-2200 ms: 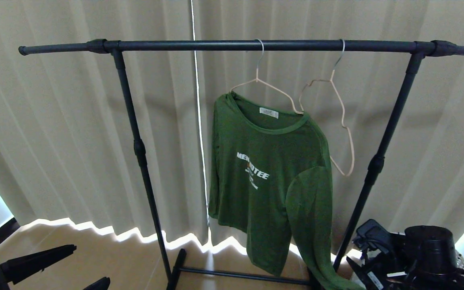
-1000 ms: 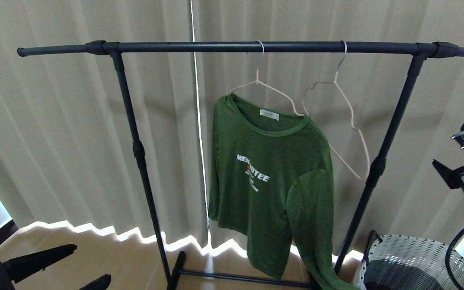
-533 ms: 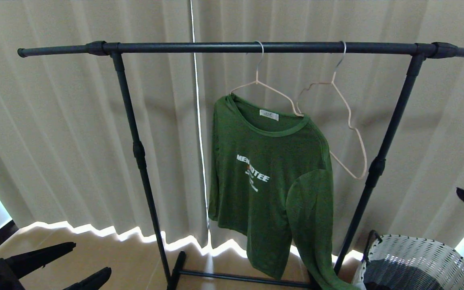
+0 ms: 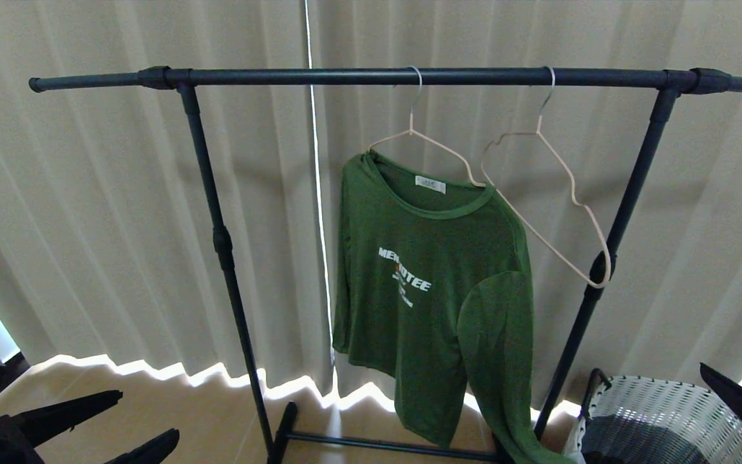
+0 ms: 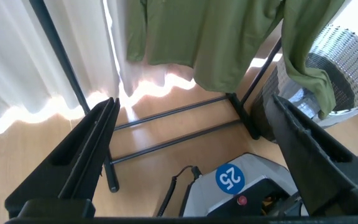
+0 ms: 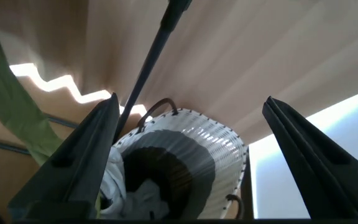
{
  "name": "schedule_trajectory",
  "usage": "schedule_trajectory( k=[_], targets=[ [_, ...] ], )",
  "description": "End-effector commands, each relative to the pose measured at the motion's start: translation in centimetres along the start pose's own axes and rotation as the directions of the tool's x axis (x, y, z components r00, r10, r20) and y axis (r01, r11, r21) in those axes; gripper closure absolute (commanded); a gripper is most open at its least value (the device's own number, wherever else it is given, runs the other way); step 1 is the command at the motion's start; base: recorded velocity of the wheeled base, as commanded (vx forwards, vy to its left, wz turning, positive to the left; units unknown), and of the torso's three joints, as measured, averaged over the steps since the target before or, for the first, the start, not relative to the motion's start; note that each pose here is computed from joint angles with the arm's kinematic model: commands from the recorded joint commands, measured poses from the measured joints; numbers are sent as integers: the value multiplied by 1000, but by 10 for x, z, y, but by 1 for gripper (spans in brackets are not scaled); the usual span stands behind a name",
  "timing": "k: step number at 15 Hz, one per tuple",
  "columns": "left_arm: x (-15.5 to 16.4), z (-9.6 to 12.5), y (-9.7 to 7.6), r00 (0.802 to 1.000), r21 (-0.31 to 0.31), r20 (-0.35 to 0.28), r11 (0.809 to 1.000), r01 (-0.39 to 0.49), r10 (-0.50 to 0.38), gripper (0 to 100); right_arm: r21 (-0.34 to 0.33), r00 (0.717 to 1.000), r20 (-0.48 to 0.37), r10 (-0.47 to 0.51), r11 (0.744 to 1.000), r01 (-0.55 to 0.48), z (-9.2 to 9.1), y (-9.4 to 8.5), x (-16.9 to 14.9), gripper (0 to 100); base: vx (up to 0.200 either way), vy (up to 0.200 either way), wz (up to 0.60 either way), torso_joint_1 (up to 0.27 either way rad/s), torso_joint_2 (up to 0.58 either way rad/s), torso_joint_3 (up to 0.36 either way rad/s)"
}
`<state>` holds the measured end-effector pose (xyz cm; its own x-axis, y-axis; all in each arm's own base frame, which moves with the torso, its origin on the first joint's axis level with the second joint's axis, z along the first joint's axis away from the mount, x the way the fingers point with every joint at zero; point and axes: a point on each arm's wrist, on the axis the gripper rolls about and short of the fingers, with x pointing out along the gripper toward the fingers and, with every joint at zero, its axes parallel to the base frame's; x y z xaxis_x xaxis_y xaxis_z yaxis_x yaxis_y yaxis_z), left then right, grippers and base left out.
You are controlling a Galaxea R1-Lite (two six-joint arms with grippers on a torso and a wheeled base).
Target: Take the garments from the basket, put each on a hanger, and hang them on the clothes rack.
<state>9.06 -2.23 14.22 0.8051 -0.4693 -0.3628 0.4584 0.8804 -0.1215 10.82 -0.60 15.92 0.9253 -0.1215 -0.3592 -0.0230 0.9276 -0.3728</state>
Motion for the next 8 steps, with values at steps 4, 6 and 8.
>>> schedule_trajectory(
  k=[4, 6, 8],
  targets=[
    [0, 1, 2, 1000, -8, 3, 1000, -18, 18, 0, -37, 999, 42, -13, 999, 15, -21, 8, -7, 0, 0, 0, 0, 0, 0, 0],
    [-1, 1, 3, 1000, -9, 6, 1000, -27, 27, 0, -37, 999, 49, -16, 999, 18, -21, 7, -9, 0, 0, 0, 0, 0, 0, 0],
    [-1, 1, 3, 1000, -9, 4, 1000, -27, 27, 0, -38, 999, 40, -13, 999, 14, -22, 8, -9, 0, 0, 0, 0, 0, 0, 0]
  ],
)
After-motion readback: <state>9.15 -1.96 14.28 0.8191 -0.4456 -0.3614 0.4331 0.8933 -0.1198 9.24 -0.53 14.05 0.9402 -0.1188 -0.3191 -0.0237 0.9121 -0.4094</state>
